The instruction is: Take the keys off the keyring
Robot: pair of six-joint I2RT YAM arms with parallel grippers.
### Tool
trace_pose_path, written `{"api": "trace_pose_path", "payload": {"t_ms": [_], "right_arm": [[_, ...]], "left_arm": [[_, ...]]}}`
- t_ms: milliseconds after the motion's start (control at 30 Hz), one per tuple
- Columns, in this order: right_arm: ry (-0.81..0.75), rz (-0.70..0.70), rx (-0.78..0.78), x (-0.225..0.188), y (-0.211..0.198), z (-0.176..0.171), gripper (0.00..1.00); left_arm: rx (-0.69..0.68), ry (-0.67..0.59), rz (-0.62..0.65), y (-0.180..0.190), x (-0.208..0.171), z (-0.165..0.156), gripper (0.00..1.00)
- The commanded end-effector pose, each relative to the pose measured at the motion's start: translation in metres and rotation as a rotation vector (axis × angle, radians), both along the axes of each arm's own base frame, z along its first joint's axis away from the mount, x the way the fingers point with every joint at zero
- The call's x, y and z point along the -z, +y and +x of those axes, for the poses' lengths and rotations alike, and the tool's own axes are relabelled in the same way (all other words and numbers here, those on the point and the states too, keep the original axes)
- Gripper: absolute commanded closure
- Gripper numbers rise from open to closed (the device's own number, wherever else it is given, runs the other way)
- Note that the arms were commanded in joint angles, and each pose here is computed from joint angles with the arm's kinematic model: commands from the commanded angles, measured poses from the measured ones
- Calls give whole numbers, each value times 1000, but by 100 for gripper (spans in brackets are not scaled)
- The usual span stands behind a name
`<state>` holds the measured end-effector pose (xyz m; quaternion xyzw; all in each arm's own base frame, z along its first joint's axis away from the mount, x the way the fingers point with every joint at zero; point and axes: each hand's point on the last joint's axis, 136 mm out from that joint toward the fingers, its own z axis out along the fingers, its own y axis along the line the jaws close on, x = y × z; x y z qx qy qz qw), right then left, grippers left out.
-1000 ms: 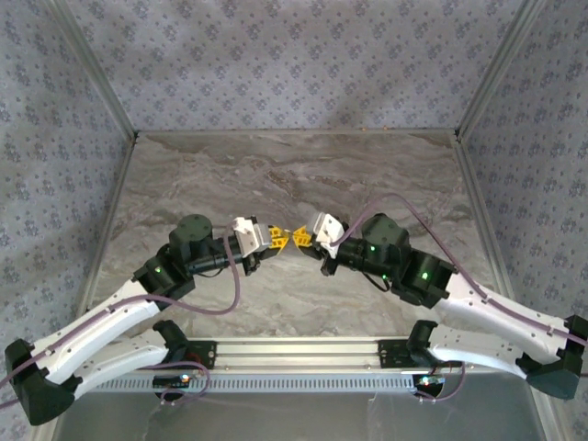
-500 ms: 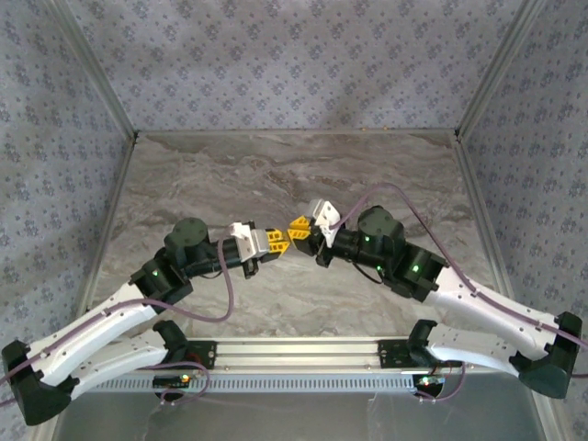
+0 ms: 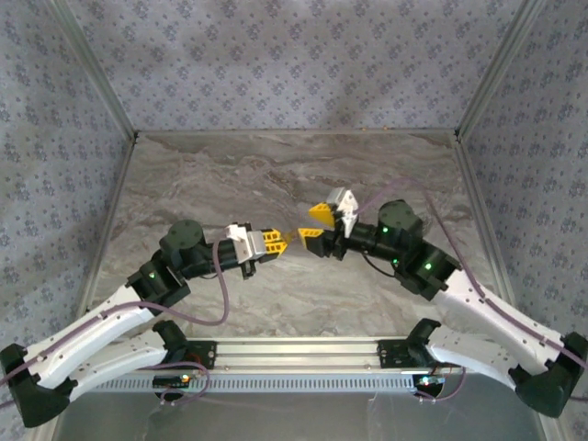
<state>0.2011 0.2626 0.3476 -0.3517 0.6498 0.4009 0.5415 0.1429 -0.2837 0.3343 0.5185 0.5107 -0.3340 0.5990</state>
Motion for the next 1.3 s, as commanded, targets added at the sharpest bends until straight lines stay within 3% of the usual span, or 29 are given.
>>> {"api": "trace_pose_path", "payload": {"t_ms": [0, 167, 400, 767, 1267], "right_arm": [[106, 117, -132, -13, -6, -9, 37], [283, 169, -326, -7, 11, 0, 32], [346, 128, -536, 0, 39, -17, 32], [336, 177, -521, -16, 36, -10, 33], [410, 117, -615, -6, 56, -38, 36]], "left_arm": [[62, -18, 12, 0, -2, -8, 100], [131, 7, 54, -3, -5, -7, 100], [185, 13, 71, -4, -17, 0, 100], [176, 17, 91, 0, -17, 11, 100], [127, -24, 85, -3, -21, 26, 100]]}}
